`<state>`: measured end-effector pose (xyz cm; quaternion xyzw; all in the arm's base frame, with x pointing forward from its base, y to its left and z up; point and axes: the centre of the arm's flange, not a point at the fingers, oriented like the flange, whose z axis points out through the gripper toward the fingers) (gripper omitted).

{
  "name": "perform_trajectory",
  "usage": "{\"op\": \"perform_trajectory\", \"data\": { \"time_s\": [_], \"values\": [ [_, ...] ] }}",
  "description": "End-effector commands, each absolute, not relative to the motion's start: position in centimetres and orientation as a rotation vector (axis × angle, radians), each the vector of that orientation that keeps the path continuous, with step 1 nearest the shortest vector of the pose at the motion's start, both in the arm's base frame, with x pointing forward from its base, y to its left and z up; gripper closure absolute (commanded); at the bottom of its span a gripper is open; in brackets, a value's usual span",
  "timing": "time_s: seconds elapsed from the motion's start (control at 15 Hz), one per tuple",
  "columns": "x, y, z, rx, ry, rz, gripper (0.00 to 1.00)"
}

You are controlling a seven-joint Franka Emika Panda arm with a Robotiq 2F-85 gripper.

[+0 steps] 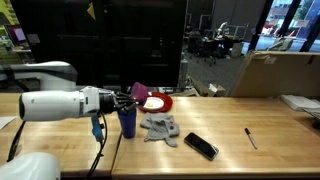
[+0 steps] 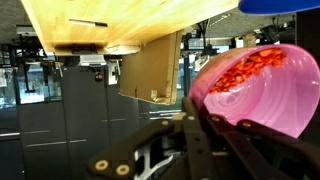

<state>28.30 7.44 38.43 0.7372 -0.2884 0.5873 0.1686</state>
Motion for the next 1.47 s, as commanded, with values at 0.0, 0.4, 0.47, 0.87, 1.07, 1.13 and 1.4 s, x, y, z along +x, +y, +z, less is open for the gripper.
{"op": "perform_trajectory", "data": {
  "time_s": [0.0, 0.4, 0.47, 0.87, 1.07, 1.13, 1.4],
  "values": [
    [27.5, 10.2, 39.7, 2.064, -0.816, 1.666, 0.99],
    [28.6, 7.6, 37.8, 2.09, -0.792, 1.652, 0.99],
    [28.7, 7.7, 37.7, 2.091, -0.788, 1.649, 0.96],
    [28.7, 7.7, 37.7, 2.092, -0.786, 1.648, 0.96],
    [28.7, 7.7, 37.7, 2.093, -0.786, 1.648, 0.96],
    [28.7, 7.7, 37.7, 2.093, -0.786, 1.648, 0.96],
    [28.7, 7.7, 37.7, 2.093, -0.786, 1.648, 0.96]
  ]
}}
